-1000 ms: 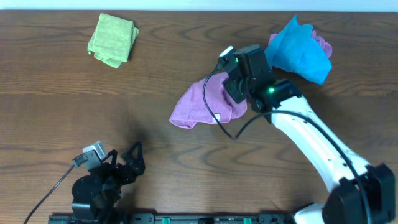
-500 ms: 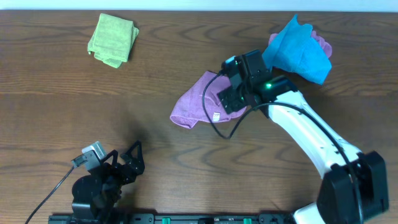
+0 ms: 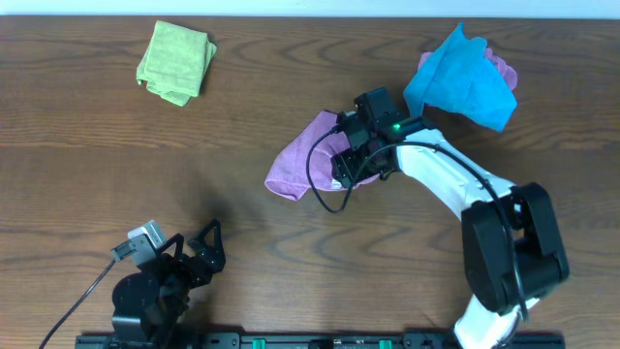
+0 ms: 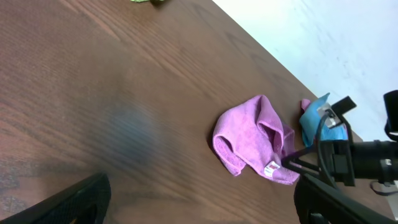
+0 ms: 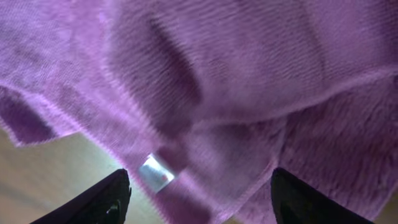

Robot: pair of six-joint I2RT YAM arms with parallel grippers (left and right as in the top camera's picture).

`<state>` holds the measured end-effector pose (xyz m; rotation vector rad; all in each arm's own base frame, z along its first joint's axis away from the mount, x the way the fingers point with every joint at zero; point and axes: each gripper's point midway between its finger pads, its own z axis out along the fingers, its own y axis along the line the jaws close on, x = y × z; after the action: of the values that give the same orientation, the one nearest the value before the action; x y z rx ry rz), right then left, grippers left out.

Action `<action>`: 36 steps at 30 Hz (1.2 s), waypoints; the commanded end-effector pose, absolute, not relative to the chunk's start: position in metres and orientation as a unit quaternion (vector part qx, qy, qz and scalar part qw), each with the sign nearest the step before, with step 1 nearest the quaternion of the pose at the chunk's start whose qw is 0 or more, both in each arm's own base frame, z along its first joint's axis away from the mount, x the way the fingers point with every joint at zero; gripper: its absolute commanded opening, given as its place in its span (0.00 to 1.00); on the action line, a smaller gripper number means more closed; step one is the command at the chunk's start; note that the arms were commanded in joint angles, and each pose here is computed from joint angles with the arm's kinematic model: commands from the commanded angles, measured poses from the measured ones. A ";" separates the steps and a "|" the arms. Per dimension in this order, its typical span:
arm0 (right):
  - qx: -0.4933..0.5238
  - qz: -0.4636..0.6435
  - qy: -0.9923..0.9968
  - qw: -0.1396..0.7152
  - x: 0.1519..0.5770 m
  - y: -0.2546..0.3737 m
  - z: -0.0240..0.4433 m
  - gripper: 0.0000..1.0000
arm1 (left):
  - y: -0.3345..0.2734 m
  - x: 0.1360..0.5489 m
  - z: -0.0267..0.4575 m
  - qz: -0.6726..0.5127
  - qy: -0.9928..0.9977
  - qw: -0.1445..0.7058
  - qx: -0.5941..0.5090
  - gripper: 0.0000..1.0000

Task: Fold the cloth

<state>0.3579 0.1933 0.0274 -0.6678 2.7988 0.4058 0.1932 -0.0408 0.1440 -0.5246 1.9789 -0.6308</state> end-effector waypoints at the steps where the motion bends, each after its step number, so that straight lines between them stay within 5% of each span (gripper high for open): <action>1: -0.223 0.133 0.960 0.107 0.361 0.186 0.013 0.70 | -0.043 0.193 0.143 -0.263 0.811 0.477 -0.213 0.95; 6: -0.216 0.129 0.964 0.088 0.359 0.180 -0.003 0.60 | -0.043 0.193 0.143 -0.263 0.811 0.477 -0.213 0.96; 11: -0.217 0.133 0.963 0.088 0.359 0.182 -0.002 0.12 | -0.043 0.193 0.143 -0.263 0.811 0.477 -0.213 0.95; 13: -0.216 0.134 0.963 0.086 0.357 0.181 0.001 0.01 | -0.043 0.193 0.143 -0.263 0.811 0.477 -0.213 0.95; 28: -0.266 0.224 0.918 0.189 0.334 0.223 0.126 0.01 | -0.048 0.191 0.143 -0.276 0.812 0.471 -0.206 0.95; 36: -0.295 0.256 0.880 0.270 0.350 0.267 0.153 0.01 | -0.051 0.190 0.143 -0.285 0.813 0.466 -0.202 0.95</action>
<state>0.3511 0.2505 0.1510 -0.7809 2.4026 0.6414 0.1915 -0.0478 0.1443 -0.5002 1.9910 -0.6724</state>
